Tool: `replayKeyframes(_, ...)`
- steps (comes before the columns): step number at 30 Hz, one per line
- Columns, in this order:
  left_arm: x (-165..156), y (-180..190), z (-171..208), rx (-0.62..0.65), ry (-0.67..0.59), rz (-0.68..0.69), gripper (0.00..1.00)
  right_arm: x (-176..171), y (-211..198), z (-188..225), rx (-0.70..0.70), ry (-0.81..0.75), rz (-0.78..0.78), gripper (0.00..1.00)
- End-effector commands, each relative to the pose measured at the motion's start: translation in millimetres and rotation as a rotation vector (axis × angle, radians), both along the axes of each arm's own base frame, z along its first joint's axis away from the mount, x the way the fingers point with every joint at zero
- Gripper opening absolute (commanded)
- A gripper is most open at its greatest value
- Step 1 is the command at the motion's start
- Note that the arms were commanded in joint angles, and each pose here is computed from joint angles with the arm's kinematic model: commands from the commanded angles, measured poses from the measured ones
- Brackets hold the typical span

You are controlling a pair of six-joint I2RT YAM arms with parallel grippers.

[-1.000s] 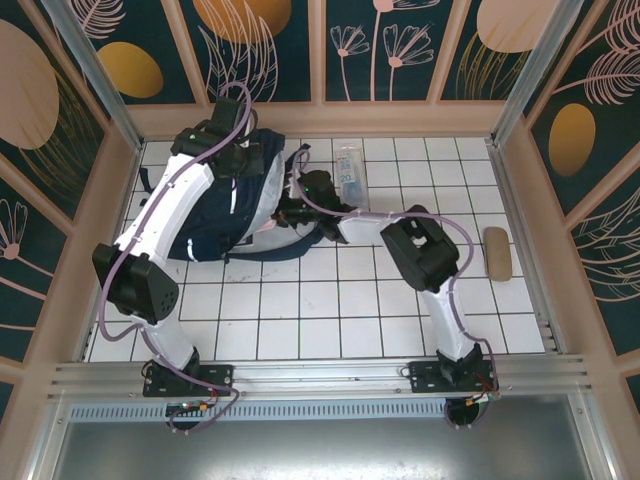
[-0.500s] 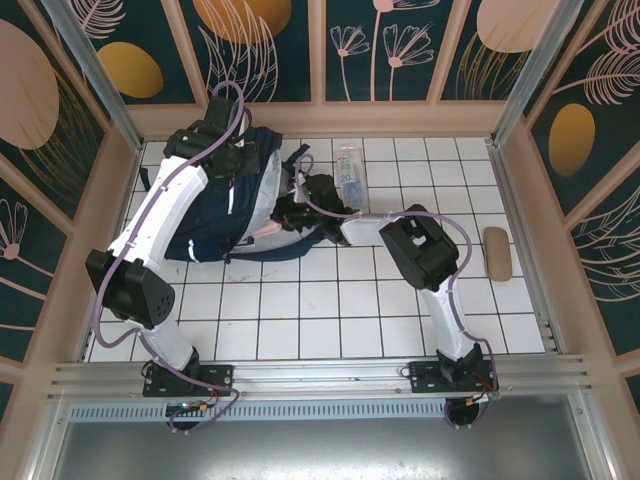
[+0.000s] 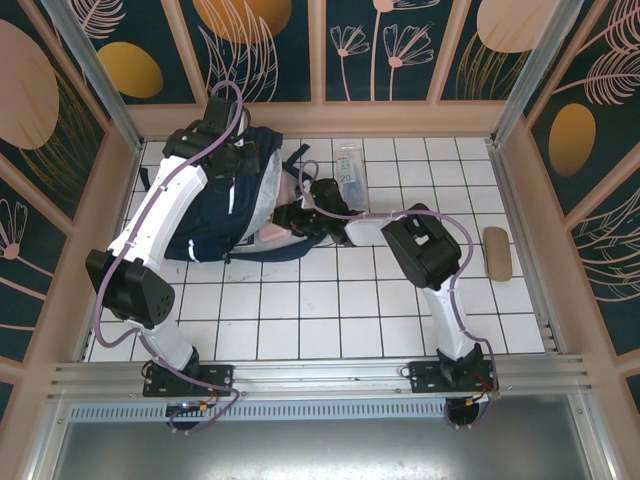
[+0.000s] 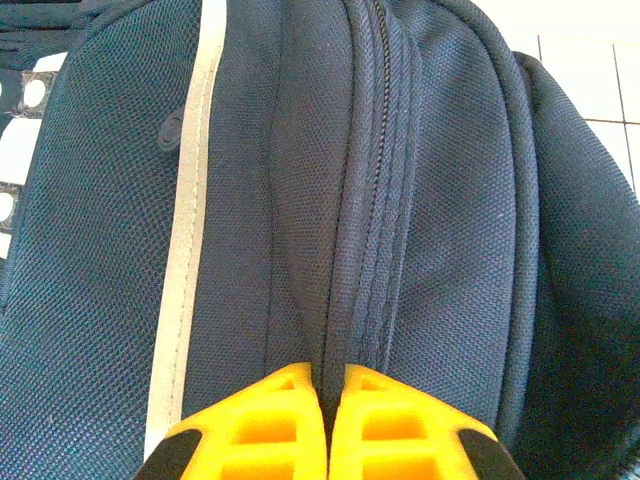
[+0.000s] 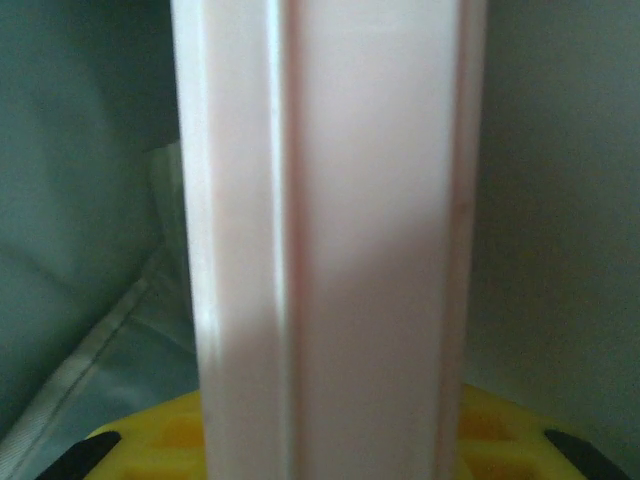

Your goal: Pack books, pencil case, and school supplies into a backpack

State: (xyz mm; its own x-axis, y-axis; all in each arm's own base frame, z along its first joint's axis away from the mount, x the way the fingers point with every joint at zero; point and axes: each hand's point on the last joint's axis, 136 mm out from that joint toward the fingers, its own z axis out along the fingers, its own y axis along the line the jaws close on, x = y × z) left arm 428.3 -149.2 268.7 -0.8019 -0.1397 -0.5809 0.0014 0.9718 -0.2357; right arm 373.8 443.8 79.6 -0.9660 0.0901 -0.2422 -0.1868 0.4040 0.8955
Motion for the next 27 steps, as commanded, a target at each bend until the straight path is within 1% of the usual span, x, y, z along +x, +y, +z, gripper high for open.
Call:
replayKeyframes(1, 8.6, -10.2, 49.8, -0.100, -0.162, -0.014, 0.00, -1.0, 18.1, -8.7, -0.027, -0.024, 0.039, 0.25)
replayKeyframes(2, 8.5, -9.9, 50.0, -0.099, -0.162, -0.015, 0.00, -1.0, 20.6, -10.8, -0.036, -0.021, 0.044, 0.27)
replayKeyframes(5, 7.6, -10.7, 48.7, -0.100, -0.158, -0.019, 0.00, 1.0, 19.5, -14.5, -0.073, -0.016, 0.035, 0.44)
replayKeyframes(7, 7.2, -10.3, 47.1, -0.098, -0.156, -0.020, 0.00, 2.8, 14.1, -11.6, -0.096, -0.023, 0.021, 0.54)
replayKeyframes(9, 6.9, -10.2, 45.1, -0.096, -0.153, -0.022, 0.00, 4.7, 7.9, -9.0, -0.129, -0.027, 0.008, 0.60)
replayKeyframes(11, 6.9, -10.2, 44.1, -0.096, -0.154, -0.022, 0.00, 6.5, 1.8, -7.6, -0.176, -0.027, -0.002, 0.65)
replayKeyframes(15, 6.6, -9.9, 38.4, -0.090, -0.146, -0.024, 0.00, 10.9, -12.2, -7.6, -0.297, -0.026, -0.034, 0.70)
replayKeyframes(16, 6.5, -9.6, 37.3, -0.088, -0.146, -0.023, 0.00, 11.9, -15.9, -7.6, -0.324, -0.025, -0.042, 0.77)
replayKeyframes(17, 6.5, -9.6, 36.6, -0.087, -0.146, -0.024, 0.00, 12.3, -19.0, -7.3, -0.351, -0.024, -0.048, 0.81)
replayKeyframes(18, 6.1, -9.6, 35.6, -0.086, -0.145, -0.024, 0.00, 12.2, -21.2, -6.6, -0.367, -0.024, -0.048, 0.82)
replayKeyframes(19, 6.1, -9.2, 34.8, -0.085, -0.145, -0.024, 0.00, 11.1, -22.6, -4.5, -0.376, -0.029, -0.048, 0.83)
replayKeyframes(21, 6.1, -9.1, 33.3, -0.082, -0.144, -0.026, 0.00, 10.2, -28.7, -2.5, -0.392, -0.029, -0.062, 0.91)
replayKeyframes(23, 5.1, -8.8, 33.5, -0.080, -0.147, -0.028, 0.00, 9.6, -33.9, 1.9, -0.396, -0.033, -0.072, 0.95)
replayKeyframes(24, 4.7, -8.4, 33.6, -0.079, -0.148, -0.029, 0.00, 8.4, -36.2, 4.4, -0.400, -0.036, -0.078, 0.98)
replayKeyframes(27, 2.8, -8.6, 32.5, -0.081, -0.147, -0.031, 0.00, 6.5, -45.1, 10.0, -0.407, -0.042, -0.090, 0.99)
